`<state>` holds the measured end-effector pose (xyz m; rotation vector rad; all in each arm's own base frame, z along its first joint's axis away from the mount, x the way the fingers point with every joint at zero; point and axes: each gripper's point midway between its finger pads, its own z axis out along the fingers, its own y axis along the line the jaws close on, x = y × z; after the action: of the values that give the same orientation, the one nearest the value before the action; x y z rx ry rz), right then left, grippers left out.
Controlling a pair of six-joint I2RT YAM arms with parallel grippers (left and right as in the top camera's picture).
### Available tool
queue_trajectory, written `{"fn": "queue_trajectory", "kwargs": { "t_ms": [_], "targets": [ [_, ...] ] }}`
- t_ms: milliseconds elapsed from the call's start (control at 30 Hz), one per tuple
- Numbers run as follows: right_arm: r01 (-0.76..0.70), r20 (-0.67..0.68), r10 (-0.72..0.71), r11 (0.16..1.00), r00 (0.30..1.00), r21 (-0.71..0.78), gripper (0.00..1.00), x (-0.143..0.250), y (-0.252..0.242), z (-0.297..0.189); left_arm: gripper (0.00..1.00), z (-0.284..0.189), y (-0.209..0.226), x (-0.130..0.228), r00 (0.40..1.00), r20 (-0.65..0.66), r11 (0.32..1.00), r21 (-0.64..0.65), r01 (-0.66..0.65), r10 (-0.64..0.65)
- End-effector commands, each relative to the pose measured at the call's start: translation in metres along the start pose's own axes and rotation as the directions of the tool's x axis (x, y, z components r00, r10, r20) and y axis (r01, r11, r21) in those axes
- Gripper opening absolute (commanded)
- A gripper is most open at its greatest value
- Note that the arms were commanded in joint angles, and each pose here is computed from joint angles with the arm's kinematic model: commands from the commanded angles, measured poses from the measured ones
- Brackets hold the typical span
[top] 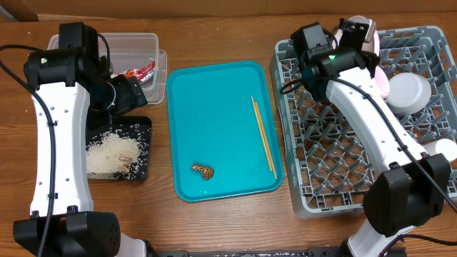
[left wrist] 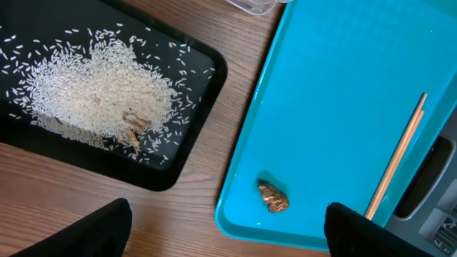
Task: Sort waste into correct bins and load items into the dishwasher
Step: 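Carry the white plate into the rack and stand it upright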
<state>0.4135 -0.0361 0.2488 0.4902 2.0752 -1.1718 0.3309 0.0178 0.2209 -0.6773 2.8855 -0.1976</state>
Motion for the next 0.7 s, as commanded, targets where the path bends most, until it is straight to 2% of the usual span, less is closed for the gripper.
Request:
{"fn": "queue_trajectory", "kwargs": {
  "t_ms": [0, 200, 367, 433, 533, 600, 633, 667],
  "targets": [
    [-0.005, -0.031, 0.004, 1.000, 1.000, -0.024, 0.04, 0.013, 0.008, 0.004, 0.88, -0.013, -0.003, -0.002, 0.999, 0.045, 1.000, 0.007, -0.028, 0.027],
    [0.018, -0.133, -0.043, 0.983, 0.990, -0.181, 0.04, 0.043, 0.041, -0.002, 0.88, -0.013, -0.003, -0.002, 0.999, 0.046, 1.000, 0.008, -0.028, 0.027],
    [0.009, -0.175, -0.061, 0.959, 0.983, -0.282, 0.04, 0.051, 0.058, -0.016, 0.88, -0.013, -0.003, -0.002, 0.999, 0.045, 1.000, 0.007, -0.028, 0.027],
    [-0.004, -0.182, -0.054, 0.954, 0.982, -0.299, 0.09, 0.048, 0.056, -0.022, 0.88, -0.013, -0.003, -0.002, 0.999, 0.045, 1.000, 0.007, -0.028, 0.027],
    [-0.098, -0.194, 0.040, 0.950, 0.980, -0.298, 0.34, 0.034, 0.038, -0.032, 0.88, -0.013, -0.003, -0.002, 0.999, 0.045, 1.000, 0.007, -0.028, 0.027],
    [-0.169, -0.191, 0.111, 0.931, 0.975, -0.323, 0.68, 0.020, 0.024, -0.042, 0.88, -0.013, -0.003, -0.002, 0.999, 0.046, 1.000, 0.008, -0.028, 0.027],
    [-0.203, -0.189, 0.144, 0.917, 0.971, -0.344, 0.78, 0.012, 0.018, -0.047, 0.88, -0.013, -0.003, -0.002, 0.999, 0.046, 1.000, 0.007, -0.028, 0.027],
    [-0.250, -0.192, 0.189, 0.890, 0.963, -0.381, 0.82, 0.002, 0.011, -0.055, 0.88, -0.013, -0.003, -0.002, 0.999, 0.045, 1.000, 0.008, -0.027, 0.027]
  ]
}}
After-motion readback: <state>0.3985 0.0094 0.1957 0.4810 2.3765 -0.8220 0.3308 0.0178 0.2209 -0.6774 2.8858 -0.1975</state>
